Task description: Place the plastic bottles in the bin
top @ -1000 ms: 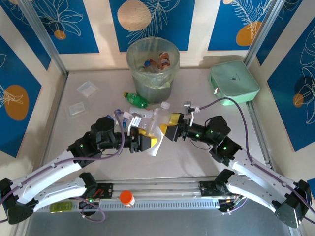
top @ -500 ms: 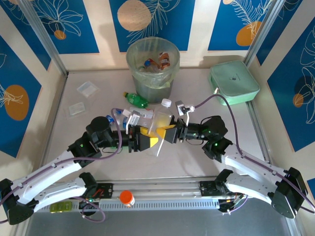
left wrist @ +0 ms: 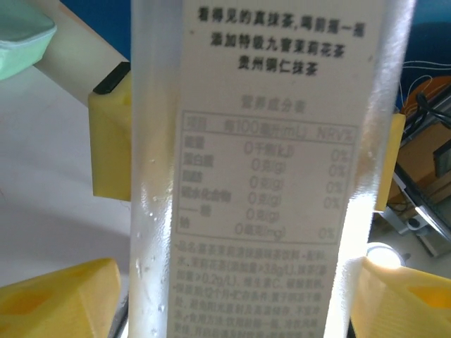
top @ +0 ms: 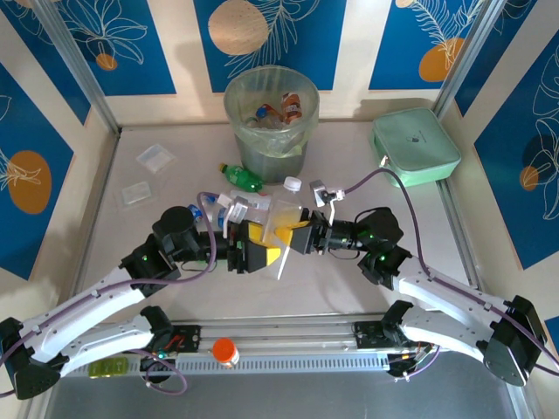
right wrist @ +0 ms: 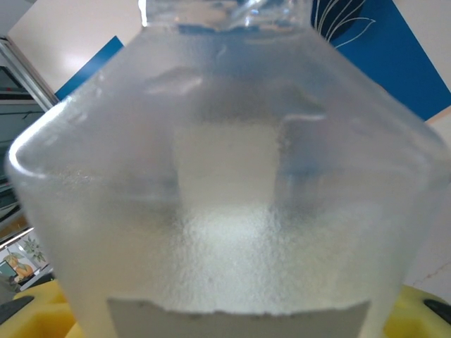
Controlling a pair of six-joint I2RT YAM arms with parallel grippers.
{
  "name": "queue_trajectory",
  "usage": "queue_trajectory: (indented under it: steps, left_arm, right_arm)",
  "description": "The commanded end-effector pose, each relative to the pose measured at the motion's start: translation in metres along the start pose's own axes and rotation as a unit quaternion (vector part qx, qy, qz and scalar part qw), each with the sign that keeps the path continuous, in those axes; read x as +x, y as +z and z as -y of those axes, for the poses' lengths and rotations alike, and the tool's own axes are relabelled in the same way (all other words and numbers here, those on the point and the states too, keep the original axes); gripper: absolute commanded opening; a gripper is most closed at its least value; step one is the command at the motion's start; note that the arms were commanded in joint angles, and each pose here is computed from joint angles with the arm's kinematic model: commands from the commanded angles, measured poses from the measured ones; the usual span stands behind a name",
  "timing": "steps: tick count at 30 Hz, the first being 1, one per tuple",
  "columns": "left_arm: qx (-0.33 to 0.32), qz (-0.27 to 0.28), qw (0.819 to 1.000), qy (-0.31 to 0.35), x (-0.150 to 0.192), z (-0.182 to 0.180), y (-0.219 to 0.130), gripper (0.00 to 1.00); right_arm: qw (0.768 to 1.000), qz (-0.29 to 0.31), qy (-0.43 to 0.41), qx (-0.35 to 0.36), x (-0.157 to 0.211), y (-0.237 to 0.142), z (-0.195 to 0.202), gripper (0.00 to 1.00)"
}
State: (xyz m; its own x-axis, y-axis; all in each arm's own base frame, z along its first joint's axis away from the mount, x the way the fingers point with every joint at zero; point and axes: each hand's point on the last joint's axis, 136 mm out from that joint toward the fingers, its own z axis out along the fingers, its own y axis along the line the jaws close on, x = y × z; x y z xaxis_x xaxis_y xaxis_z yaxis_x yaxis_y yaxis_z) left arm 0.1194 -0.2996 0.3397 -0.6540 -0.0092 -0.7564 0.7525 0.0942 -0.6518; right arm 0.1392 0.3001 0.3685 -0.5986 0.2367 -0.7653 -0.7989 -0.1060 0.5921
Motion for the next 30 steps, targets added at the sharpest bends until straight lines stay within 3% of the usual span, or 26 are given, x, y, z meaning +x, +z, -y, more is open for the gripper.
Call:
queue_trajectory:
  steps: [1, 4, 7, 9, 11, 13, 18, 24, 30]
  left_arm:
    - [-0.017, 0.019, 0.999, 0.019, -0.009, 0.001, -0.009, 0.88]
    - [-0.087, 0.034, 0.995, 0.045, -0.016, -0.01, -0.024, 0.91]
    - [-0.221, 0.055, 0.971, 0.078, -0.029, -0.035, -0.057, 0.91]
    - [-0.343, 0.063, 0.933, 0.092, -0.037, -0.059, -0.092, 0.91]
    - [-0.436, 0.066, 0.892, 0.103, -0.043, -0.076, -0.124, 0.91]
    - [-0.481, 0.061, 0.867, 0.118, -0.043, -0.083, -0.143, 0.92]
    - [-0.479, 0.071, 0.864, 0.14, -0.043, -0.076, -0.153, 0.92]
    - [-0.491, 0.059, 0.856, 0.152, -0.042, -0.081, -0.155, 0.92]
    - [-0.485, 0.054, 0.859, 0.152, -0.038, -0.082, -0.152, 0.92]
  right_arm:
    - [0.999, 0.023, -0.02, 0.014, -0.014, -0.003, -0.005, 0.5]
    - [0.998, 0.036, -0.029, 0.049, -0.024, -0.008, 0.002, 0.49]
    - [0.992, 0.053, -0.04, 0.111, -0.041, -0.016, 0.017, 0.45]
    - [0.983, 0.062, -0.045, 0.168, -0.058, -0.019, 0.031, 0.39]
    - [0.973, 0.055, -0.04, 0.22, -0.072, -0.02, 0.047, 0.39]
    - [0.969, 0.061, -0.032, 0.237, -0.09, -0.018, 0.058, 0.39]
    - [0.943, 0.085, 0.03, 0.32, -0.147, -0.016, 0.11, 0.37]
    - [0.923, 0.115, 0.066, 0.36, -0.219, -0.007, 0.177, 0.34]
    - [0.902, 0.16, 0.101, 0.388, -0.264, -0.005, 0.247, 0.35]
